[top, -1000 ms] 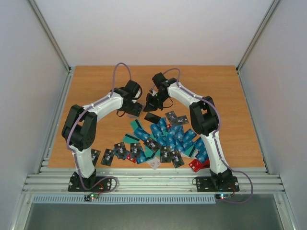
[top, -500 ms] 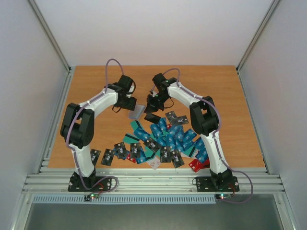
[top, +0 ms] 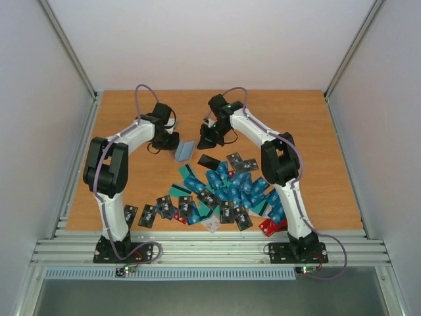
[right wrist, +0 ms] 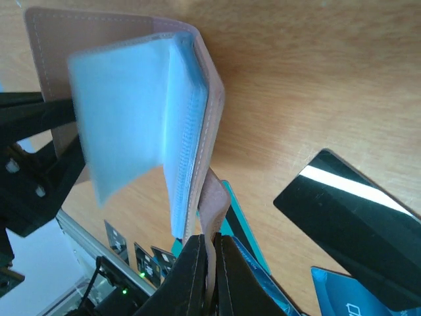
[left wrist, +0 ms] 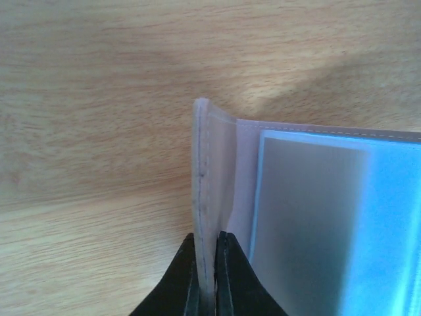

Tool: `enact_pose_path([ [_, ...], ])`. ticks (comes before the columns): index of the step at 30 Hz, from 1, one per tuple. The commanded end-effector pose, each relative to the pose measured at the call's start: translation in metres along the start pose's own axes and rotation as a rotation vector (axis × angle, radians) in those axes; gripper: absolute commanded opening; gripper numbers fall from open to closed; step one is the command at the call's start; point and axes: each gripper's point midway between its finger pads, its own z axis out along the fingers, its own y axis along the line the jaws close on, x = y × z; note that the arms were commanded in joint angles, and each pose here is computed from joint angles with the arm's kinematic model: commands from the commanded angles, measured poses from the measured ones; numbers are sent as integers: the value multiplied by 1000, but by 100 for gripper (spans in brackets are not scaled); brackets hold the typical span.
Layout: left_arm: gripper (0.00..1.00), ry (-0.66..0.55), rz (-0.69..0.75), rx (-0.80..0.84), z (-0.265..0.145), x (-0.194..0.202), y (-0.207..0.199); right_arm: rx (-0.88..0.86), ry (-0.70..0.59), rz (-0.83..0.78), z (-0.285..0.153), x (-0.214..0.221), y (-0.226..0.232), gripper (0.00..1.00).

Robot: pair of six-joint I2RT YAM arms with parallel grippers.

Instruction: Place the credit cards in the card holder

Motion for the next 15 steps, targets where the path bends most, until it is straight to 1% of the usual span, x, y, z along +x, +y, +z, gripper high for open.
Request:
enact_pose_path([
  [1,0,-12,-42,72,8,-1,-5,47,-1,7,3,-12,-15,1],
  [8,0,-6,-237,226,17,5,-16,87,-6,43,8,-33,-43,2],
  [10,0,4,-276,263,19,6,-21,94,-5,44,6,-36,-47,5],
  [12,0,12,-303,284,22,9,-24,106,-7,39,3,-37,-49,10],
  [15,0,17,-335,281,23,11,-23,116,-17,20,-6,-38,-45,17],
])
